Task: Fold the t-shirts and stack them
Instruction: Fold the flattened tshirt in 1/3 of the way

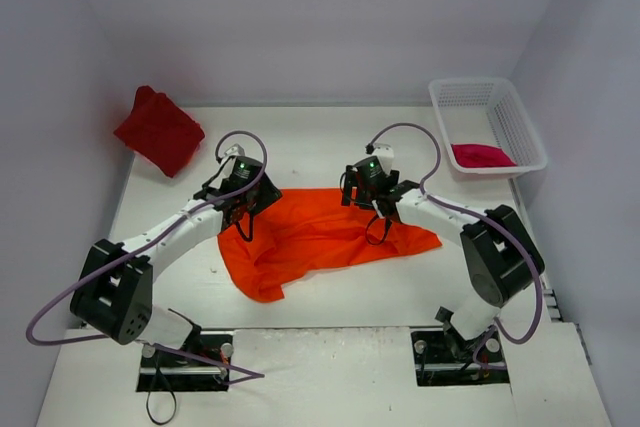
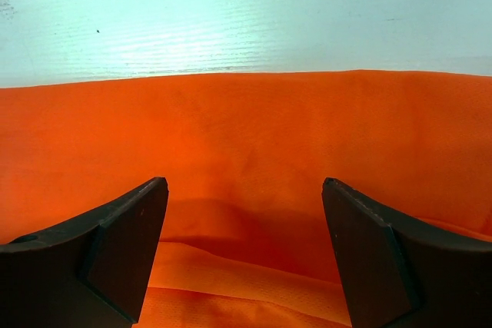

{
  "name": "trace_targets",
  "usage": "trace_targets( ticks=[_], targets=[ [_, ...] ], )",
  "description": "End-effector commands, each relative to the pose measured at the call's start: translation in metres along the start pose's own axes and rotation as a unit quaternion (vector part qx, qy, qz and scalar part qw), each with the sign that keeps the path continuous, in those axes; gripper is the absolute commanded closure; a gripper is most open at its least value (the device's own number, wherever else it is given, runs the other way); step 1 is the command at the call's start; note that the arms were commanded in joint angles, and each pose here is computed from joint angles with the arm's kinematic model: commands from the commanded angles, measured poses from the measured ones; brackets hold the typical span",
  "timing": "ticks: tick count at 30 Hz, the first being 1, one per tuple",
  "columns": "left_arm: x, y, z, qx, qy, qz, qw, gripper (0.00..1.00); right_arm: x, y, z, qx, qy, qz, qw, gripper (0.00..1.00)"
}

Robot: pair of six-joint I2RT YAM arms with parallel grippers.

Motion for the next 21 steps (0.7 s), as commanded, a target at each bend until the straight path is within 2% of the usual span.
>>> trace_targets(
  ticks=[1, 21],
  targets=[
    [-0.011, 0.008, 0.009, -0.023, 0.009, -0.029, 0.999, 0.6, 0.009, 0.005, 0.015, -0.029, -0.026, 0.021, 0.999, 0.22],
    [0.003, 0.021, -0.004, 0.001, 0.011, -0.013, 1.0, 0.6, 0.0, -0.014, -0.017, 0.019, -0.076, -0.002, 0.997, 0.26]
  ],
)
Point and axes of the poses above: each gripper's point midway between its finger pads, its own y axis back along the fingers, its own x axis along the line the jaws close on, z = x × y, the point moved 4 cm from there along y, back along the fingers, and after that the axes turned 11 degrees about -y, right-handed, at the moved point
